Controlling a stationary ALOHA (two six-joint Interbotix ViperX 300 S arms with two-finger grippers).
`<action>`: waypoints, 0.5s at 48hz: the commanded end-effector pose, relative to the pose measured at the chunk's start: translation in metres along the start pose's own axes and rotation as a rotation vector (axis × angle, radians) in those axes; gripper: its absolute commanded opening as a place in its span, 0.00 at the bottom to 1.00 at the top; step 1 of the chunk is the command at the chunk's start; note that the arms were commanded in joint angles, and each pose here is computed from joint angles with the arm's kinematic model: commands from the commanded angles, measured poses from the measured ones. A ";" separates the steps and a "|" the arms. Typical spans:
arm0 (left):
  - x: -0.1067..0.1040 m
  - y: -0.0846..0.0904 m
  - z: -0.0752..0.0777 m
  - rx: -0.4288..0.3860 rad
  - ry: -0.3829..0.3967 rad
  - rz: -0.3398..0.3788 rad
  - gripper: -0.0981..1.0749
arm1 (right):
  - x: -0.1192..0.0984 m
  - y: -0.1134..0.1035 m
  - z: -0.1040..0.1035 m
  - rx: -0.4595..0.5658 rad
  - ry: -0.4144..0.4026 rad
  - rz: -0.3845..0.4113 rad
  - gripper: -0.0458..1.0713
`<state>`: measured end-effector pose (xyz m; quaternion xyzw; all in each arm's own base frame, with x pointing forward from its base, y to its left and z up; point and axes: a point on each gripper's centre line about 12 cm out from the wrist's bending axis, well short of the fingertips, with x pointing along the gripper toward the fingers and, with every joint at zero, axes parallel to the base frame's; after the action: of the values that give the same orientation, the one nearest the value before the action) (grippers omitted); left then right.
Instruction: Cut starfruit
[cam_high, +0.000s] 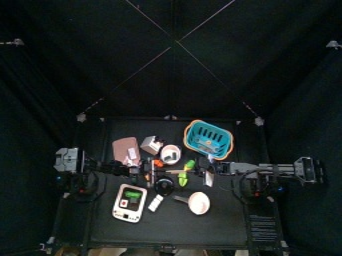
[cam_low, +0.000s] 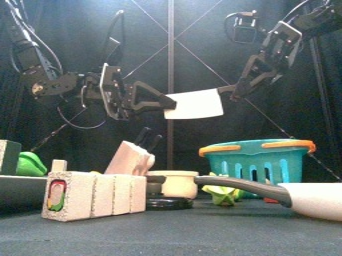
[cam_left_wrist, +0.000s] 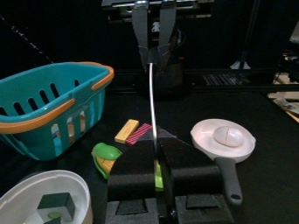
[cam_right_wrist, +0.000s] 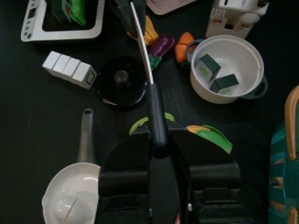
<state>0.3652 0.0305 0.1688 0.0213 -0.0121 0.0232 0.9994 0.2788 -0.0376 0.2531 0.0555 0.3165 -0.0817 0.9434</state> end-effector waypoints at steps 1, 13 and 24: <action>0.004 0.001 0.004 0.002 -0.017 0.004 0.31 | -0.002 -0.002 0.002 0.006 -0.017 -0.004 0.31; 0.006 0.000 -0.012 0.001 0.024 -0.002 0.31 | 0.005 -0.002 -0.014 0.012 -0.012 0.002 0.31; 0.009 -0.002 -0.028 -0.002 0.069 -0.006 0.31 | 0.020 -0.001 -0.036 0.016 0.014 0.010 0.31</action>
<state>0.3717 0.0300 0.1404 0.0185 0.0246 0.0209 0.9993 0.2731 -0.0352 0.2147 0.0634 0.3242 -0.0785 0.9406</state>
